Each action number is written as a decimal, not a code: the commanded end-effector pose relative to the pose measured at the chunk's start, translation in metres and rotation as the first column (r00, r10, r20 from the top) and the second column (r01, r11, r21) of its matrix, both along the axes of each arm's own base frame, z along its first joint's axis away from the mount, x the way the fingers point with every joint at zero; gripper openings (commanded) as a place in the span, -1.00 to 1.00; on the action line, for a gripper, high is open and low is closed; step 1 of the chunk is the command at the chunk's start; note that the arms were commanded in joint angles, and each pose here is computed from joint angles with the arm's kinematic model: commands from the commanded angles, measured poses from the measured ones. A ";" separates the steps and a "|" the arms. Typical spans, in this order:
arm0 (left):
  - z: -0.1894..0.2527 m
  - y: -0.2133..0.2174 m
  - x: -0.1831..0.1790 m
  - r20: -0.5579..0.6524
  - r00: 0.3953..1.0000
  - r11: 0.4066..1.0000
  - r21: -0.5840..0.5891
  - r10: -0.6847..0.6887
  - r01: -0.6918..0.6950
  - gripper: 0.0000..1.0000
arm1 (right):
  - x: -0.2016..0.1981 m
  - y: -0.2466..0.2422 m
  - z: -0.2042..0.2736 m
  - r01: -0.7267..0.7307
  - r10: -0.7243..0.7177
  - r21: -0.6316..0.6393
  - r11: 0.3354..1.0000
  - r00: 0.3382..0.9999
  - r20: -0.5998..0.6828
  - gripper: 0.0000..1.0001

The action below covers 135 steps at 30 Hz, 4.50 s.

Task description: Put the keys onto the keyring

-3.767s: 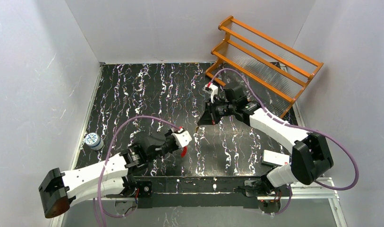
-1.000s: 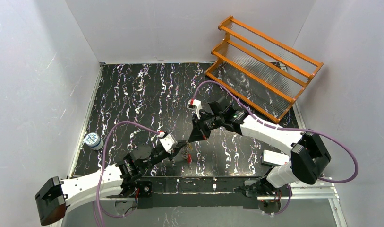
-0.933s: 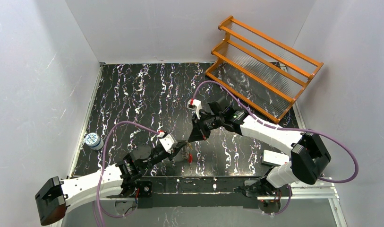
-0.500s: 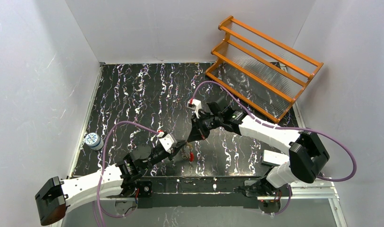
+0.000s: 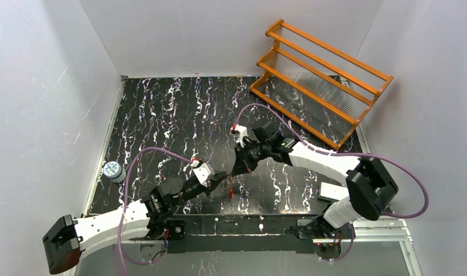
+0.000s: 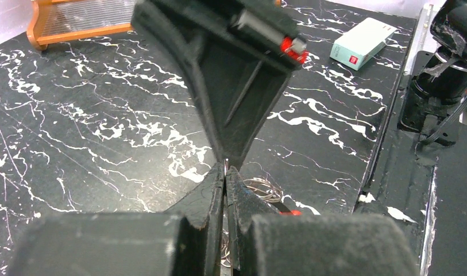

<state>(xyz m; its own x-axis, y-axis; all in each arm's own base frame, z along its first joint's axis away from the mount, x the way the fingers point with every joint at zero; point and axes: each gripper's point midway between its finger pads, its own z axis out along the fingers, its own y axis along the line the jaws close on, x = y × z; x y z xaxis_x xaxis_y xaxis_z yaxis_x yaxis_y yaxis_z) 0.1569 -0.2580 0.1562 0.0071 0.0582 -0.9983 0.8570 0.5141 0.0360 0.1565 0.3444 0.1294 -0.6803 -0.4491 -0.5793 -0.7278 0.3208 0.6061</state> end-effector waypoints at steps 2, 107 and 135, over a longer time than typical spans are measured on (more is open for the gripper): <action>0.008 0.005 0.006 -0.002 0.999 0.997 -0.053 0.055 -0.055 -1.00 | -0.008 0.000 0.049 -0.087 0.060 0.176 0.981 0.986 0.153 -0.97; 0.013 0.018 0.011 -0.100 0.985 0.964 -0.216 0.139 -0.158 -1.00 | 0.013 0.023 0.044 0.003 -0.037 0.253 0.967 0.991 0.128 -0.97; 0.011 0.019 0.013 -0.109 0.983 0.961 -0.219 0.150 -0.171 -1.00 | 0.008 0.014 0.053 0.020 -0.056 0.251 0.968 0.989 0.136 -0.97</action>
<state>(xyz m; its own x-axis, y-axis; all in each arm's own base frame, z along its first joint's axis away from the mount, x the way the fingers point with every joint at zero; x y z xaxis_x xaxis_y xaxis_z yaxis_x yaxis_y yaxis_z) 0.1675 -0.2400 0.1572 -0.0929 -0.1333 -0.9867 0.7656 0.6240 -0.1563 0.1703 0.3621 0.1574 -0.6418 -0.2841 -0.7123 -0.7668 0.2498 0.5913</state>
